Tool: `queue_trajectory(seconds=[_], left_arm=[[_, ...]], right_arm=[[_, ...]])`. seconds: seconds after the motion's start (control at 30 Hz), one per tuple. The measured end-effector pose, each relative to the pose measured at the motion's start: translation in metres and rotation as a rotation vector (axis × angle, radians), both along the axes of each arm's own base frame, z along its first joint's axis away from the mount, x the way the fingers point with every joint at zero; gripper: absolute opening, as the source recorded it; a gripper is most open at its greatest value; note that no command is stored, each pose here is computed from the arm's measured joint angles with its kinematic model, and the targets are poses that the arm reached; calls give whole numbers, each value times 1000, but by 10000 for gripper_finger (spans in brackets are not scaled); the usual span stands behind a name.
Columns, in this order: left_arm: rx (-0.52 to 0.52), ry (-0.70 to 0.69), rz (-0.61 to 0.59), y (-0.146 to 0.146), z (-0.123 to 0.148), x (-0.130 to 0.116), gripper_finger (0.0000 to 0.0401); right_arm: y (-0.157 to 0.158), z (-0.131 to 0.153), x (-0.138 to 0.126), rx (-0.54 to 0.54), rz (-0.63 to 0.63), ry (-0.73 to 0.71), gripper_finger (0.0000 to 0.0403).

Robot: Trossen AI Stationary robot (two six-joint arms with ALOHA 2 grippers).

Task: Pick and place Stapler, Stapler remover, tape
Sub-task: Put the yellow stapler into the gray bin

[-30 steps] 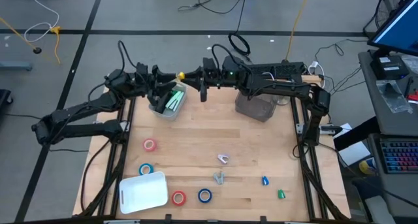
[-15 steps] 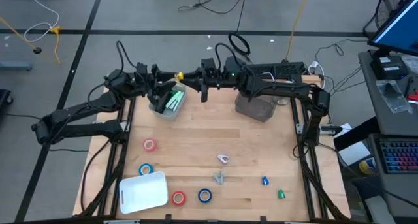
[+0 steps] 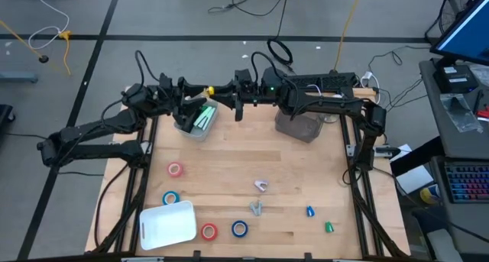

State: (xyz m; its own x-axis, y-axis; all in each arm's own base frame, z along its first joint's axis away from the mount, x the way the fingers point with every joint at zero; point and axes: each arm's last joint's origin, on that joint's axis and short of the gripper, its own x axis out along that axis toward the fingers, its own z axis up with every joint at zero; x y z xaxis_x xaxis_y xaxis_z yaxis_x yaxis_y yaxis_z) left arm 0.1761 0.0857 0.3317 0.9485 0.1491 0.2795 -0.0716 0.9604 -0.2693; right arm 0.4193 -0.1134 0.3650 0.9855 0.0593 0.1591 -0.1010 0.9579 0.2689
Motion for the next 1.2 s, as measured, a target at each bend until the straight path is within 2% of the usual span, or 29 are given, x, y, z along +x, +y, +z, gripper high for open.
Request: queue_trajectory(seconds=[0.3, 0.53, 0.87, 1.2], left_arm=[[7, -28, -5, 0, -1, 8, 281], [-1, -46, -60, 1, -6, 22, 280], [20, -98, -74, -1, 2, 14, 280], [-17, -56, -57, 0, -3, 16, 280]], right_arm=[[9, 2, 2, 21, 26, -21, 70], [11, 1, 3, 19, 32, -5, 67], [11, -1, 3, 25, 33, 16, 67], [11, -2, 3, 22, 32, 17, 67]])
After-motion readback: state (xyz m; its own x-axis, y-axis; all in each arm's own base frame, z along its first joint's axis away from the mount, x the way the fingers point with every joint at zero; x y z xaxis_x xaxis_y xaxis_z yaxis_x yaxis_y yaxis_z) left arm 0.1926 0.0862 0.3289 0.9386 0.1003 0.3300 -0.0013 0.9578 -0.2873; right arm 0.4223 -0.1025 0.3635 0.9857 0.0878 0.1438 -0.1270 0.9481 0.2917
